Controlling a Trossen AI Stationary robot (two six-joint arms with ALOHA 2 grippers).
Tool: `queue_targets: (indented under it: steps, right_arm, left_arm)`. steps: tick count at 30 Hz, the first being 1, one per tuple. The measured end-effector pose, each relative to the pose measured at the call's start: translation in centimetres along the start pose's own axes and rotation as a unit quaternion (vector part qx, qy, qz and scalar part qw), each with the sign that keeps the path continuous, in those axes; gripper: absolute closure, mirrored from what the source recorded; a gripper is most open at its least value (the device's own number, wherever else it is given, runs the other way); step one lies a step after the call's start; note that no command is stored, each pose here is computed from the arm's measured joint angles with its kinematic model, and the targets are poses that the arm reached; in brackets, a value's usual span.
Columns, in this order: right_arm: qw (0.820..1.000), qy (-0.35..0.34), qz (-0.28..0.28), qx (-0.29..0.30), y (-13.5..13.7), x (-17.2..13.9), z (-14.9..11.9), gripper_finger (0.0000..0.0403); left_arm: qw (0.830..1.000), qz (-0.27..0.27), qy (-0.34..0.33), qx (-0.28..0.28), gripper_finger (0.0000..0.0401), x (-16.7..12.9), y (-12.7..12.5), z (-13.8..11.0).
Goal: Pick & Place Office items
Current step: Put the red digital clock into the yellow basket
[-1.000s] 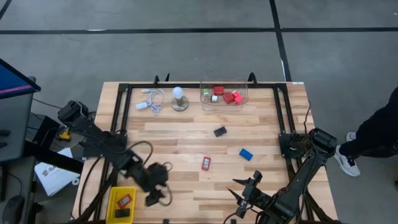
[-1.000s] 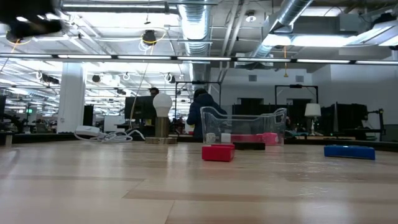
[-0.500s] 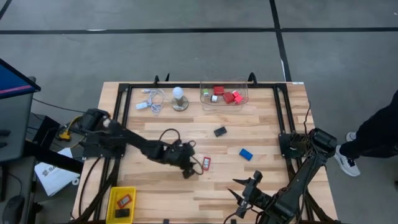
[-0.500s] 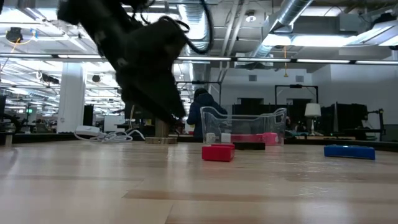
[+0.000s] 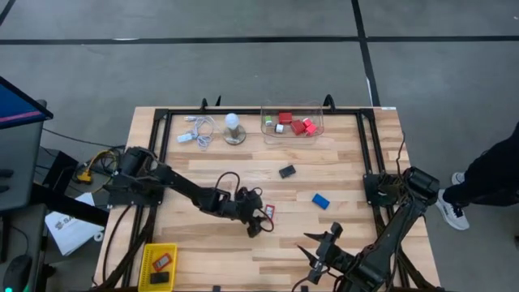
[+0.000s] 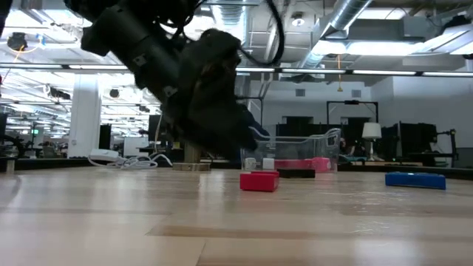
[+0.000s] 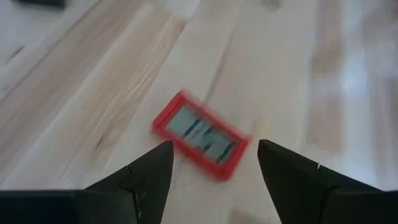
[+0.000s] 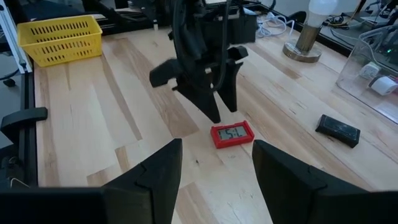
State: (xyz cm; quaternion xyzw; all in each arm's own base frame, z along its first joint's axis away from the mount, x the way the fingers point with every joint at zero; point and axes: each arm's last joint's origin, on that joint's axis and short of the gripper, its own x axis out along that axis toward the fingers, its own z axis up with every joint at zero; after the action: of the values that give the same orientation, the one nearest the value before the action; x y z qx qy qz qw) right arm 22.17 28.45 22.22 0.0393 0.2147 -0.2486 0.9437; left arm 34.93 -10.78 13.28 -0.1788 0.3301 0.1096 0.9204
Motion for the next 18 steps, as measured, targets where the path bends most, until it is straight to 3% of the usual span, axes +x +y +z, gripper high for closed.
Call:
queue_targets:
  steps: [6,10,18]
  right_arm:
    - [1.000,0.000,-0.001,-0.002,0.0,0.0,0.0,0.0214]
    - [1.000,0.000,0.000,-0.002,0.0,-0.1,0.0,0.0214]
    - [1.000,0.000,0.002,-0.001,0.0,-0.2,-0.1,0.0214]
  left_arm:
    - [1.000,0.014,0.009,0.008,0.0169,1.5,-0.4,-0.5]
    - [1.000,-0.005,0.011,0.014,0.0169,2.3,-1.3,-0.1]
    - [1.000,-0.009,0.012,0.020,0.0169,2.3,-1.8,0.0]
